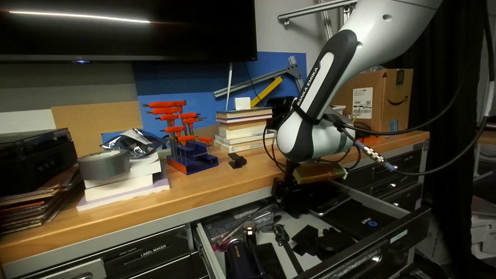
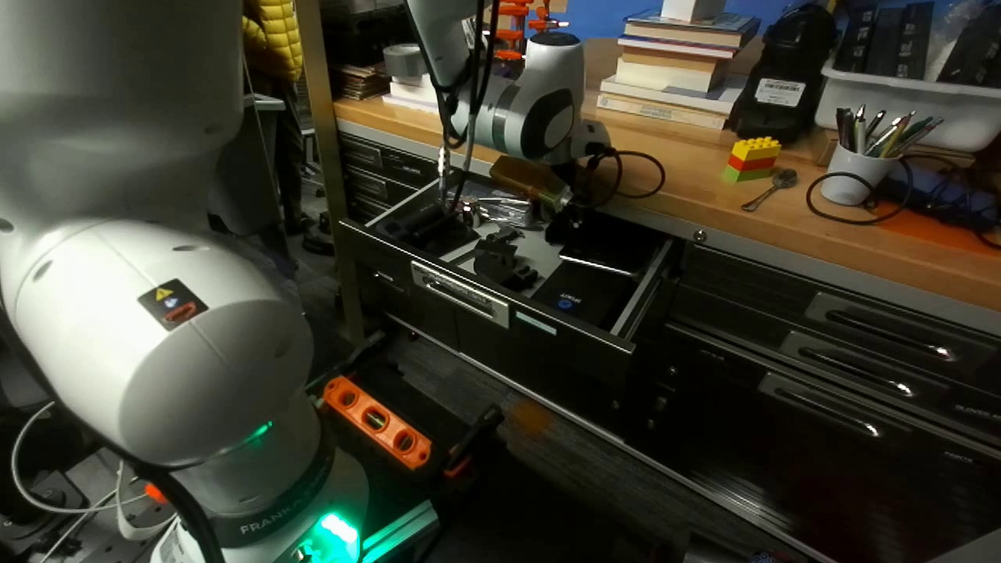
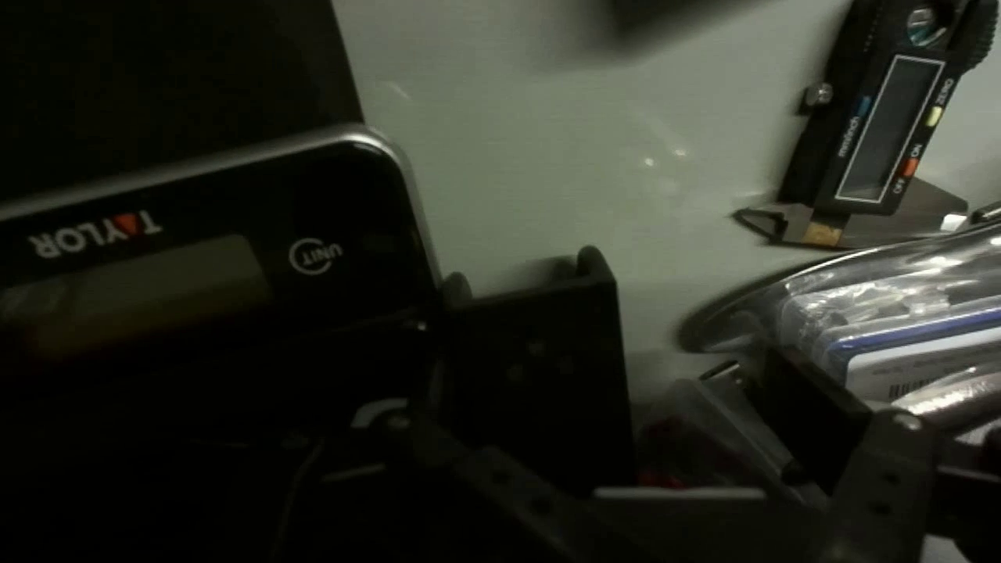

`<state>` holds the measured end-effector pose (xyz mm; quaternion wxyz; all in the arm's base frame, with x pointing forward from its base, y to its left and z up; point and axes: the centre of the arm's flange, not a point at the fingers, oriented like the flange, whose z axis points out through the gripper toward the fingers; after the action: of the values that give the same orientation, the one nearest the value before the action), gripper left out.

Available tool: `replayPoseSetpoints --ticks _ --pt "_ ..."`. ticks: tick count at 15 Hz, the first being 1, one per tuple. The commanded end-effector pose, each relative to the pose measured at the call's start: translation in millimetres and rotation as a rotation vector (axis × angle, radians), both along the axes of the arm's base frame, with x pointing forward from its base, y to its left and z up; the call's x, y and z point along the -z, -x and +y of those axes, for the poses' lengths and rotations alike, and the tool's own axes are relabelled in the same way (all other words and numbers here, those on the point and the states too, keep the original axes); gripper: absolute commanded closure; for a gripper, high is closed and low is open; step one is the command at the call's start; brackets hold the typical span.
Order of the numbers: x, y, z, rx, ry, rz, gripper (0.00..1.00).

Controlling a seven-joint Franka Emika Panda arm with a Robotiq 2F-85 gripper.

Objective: Open the top middle drawer then remove three black objects from the drawer

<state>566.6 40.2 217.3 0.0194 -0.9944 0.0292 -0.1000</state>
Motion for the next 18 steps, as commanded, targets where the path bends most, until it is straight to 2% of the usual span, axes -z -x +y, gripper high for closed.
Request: replayPoseSetpoints --ticks 1,5,13,14,15,18 --pt "4.8 -8.2 4.5 -0.016 -0.040 0.000 0.00" --pt "8.9 -8.4 4.8 -0.019 -0.051 0.021 0.00" --pt "21.0 -5.7 -9.4 0.015 -0.018 0.086 0.00" --pt "22.9 -5.1 -10.0 0.014 -0.017 0.090 0.25" --pt "24.2 -4.4 -10.7 0.013 -0.016 0.092 0.26" --pt "24.2 -3.7 -15.4 0.027 -0.011 0.099 0.50"
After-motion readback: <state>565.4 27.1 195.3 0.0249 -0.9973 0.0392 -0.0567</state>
